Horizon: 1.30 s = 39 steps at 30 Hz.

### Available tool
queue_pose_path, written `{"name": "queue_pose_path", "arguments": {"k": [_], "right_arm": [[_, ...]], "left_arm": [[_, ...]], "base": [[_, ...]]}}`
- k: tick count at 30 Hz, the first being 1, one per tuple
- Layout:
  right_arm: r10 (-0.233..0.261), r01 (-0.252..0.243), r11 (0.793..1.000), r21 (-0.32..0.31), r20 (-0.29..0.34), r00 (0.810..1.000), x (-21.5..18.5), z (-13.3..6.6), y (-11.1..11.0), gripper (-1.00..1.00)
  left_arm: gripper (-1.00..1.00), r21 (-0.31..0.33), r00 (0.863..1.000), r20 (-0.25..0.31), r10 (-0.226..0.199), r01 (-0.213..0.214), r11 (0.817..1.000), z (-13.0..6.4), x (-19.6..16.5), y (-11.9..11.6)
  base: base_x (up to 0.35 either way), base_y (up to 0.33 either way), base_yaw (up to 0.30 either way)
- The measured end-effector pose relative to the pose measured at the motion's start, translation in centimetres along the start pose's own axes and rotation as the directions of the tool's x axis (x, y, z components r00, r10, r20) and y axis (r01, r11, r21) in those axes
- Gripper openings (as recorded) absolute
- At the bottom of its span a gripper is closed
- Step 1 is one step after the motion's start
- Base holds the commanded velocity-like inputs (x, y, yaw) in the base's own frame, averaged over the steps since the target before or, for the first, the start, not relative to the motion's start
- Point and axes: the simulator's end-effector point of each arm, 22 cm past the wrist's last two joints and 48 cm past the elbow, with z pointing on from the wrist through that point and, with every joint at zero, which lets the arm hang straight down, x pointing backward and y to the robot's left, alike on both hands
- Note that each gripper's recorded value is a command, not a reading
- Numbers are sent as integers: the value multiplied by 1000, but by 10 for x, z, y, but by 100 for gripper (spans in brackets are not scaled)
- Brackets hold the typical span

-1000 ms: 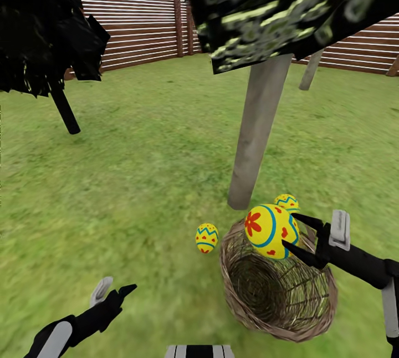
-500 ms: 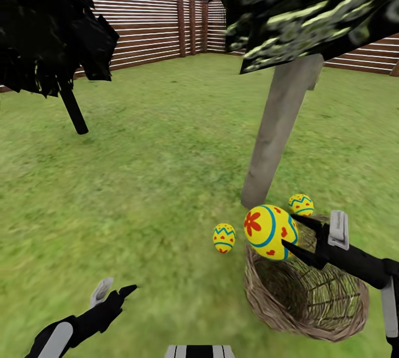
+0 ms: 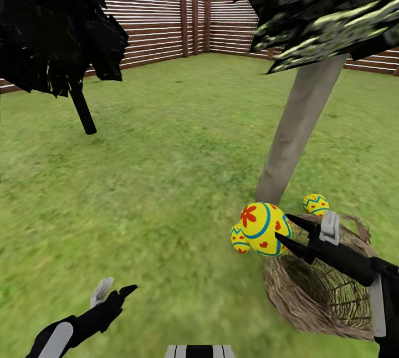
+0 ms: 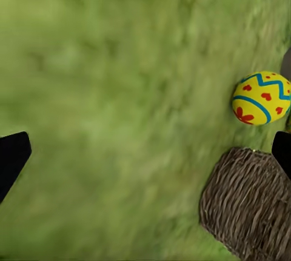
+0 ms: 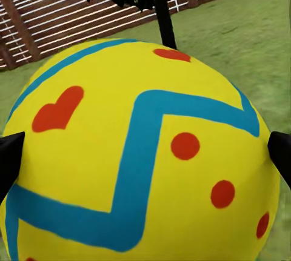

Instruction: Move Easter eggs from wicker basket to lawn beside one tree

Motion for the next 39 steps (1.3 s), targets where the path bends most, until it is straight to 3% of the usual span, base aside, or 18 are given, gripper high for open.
{"name": "queue_pose_path", "arguments": {"k": [7,13,16,19,21,24,30,33,35,38,39], "right_arm": [[24,-23,999,44,-18,1000,8,20,-4,-100],[20,-19,999,29,-39,999,13,32,3,-100],[12,-5,996,90,-74,997,21,34,-10,-100],[-1,9,995,96,-85,996,20,40,-6,-100],[11,1,990,143,-82,997,23,49,-8,-100],[25,4,966,257,-111,993,37,59,-17,-100],[48,5,941,338,-148,988,53,78,-20,-100],[72,15,910,415,-192,979,75,89,-28,-100],[113,12,873,488,-226,968,98,88,-41,-100],[144,28,840,542,-272,952,125,93,-46,-100],[167,37,819,573,-299,939,143,92,-50,-100]], "left_arm": [[100,0,1000,0,0,0,1000,0,0,0],[100,0,1000,0,0,0,1000,0,0,0],[100,2,1000,0,-2,2,1000,0,0,0],[100,31,1000,19,8,-9,999,-4,-8,-14],[100,36,1000,26,12,-13,999,-6,-10,-18],[100,33,999,33,10,-11,999,-9,-12,-18],[100,35,999,48,16,-18,999,-16,-19,-22],[100,29,997,78,-5,3,1000,-24,-30,-16],[100,25,990,129,-61,58,998,-36,-44,-3],[100,32,984,152,-90,86,996,-42,-50,2],[100,37,983,155,-94,89,995,-43,-51,2]], "base": [[0,282,0],[0,282,0],[0,168,0],[0,28,0],[0,7,0],[0,2,0],[0,0,0],[0,0,0],[0,0,0],[0,0,0],[12,8,0]]}}
